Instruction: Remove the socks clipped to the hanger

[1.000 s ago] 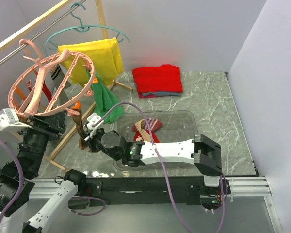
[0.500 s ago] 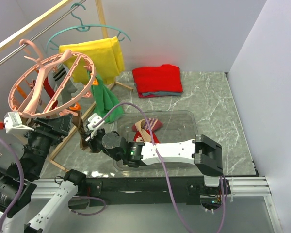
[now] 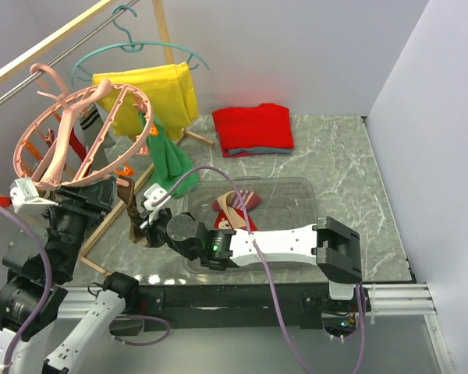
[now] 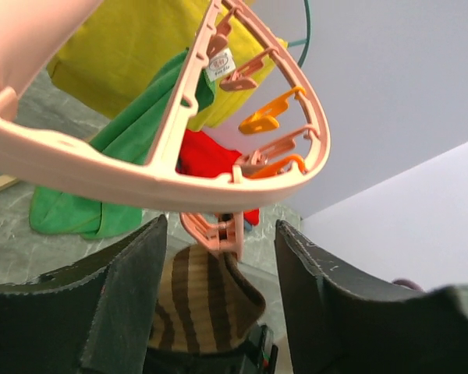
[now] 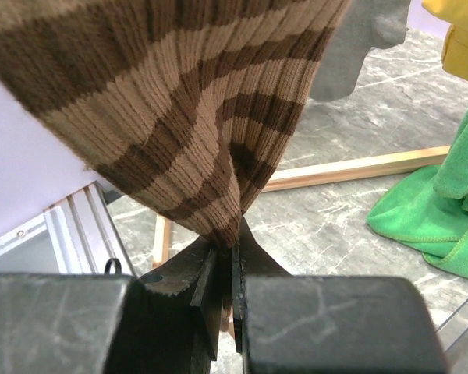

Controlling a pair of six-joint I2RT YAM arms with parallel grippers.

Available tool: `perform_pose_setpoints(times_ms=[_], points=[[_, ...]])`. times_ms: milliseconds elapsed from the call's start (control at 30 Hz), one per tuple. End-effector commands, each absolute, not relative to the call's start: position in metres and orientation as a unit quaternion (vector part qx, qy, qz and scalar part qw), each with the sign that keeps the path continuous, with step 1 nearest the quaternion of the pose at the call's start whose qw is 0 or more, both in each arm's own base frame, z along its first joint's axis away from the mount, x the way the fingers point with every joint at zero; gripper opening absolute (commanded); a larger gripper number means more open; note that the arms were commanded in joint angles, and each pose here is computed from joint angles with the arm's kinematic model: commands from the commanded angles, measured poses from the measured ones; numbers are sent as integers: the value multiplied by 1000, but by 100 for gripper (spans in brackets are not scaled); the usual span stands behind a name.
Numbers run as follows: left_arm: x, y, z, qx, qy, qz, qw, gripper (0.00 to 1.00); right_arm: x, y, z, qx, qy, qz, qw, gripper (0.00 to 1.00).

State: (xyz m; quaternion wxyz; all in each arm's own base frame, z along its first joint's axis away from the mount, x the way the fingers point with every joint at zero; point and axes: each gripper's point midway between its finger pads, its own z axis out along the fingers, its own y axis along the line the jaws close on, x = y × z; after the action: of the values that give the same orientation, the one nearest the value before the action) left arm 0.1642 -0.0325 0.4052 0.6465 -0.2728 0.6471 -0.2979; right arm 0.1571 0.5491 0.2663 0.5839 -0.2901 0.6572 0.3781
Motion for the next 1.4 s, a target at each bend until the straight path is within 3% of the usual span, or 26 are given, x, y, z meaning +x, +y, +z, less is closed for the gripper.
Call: perform_pose_setpoints(times_ms=[0, 33, 267, 400, 500, 700, 1000, 1200, 1267, 1300, 1367], points=[[174, -25, 421, -282, 613, -291, 678, 59, 148, 539, 313, -258, 629, 417, 603, 11], [176, -26, 421, -279, 614, -290, 679, 53, 148, 539, 313, -258, 629, 418, 603, 11], [184, -29, 421, -267, 617, -283, 684, 43, 143, 535, 319, -258, 622, 426, 604, 11], [183, -28, 425, -265, 615, -280, 688, 21, 146, 528, 312, -256, 632, 413, 604, 11], [185, -30, 423, -260, 621, -278, 686, 13, 153, 514, 303, -243, 641, 398, 609, 11], [185, -38, 427, -244, 619, -295, 686, 8, 181, 473, 282, -214, 673, 360, 609, 11], [182, -55, 442, -210, 611, -336, 685, 21, 264, 349, 240, -129, 739, 236, 617, 11], [178, -57, 446, -202, 602, -348, 690, 30, 286, 281, 210, -100, 769, 157, 612, 17], [177, -59, 448, -196, 603, -351, 689, 37, 287, 271, 199, -100, 780, 148, 599, 32], [177, -61, 448, -192, 604, -352, 689, 49, 288, 269, 196, -100, 783, 148, 595, 41], [174, -64, 450, -176, 605, -357, 690, 57, 289, 268, 195, -99, 791, 146, 586, 66]])
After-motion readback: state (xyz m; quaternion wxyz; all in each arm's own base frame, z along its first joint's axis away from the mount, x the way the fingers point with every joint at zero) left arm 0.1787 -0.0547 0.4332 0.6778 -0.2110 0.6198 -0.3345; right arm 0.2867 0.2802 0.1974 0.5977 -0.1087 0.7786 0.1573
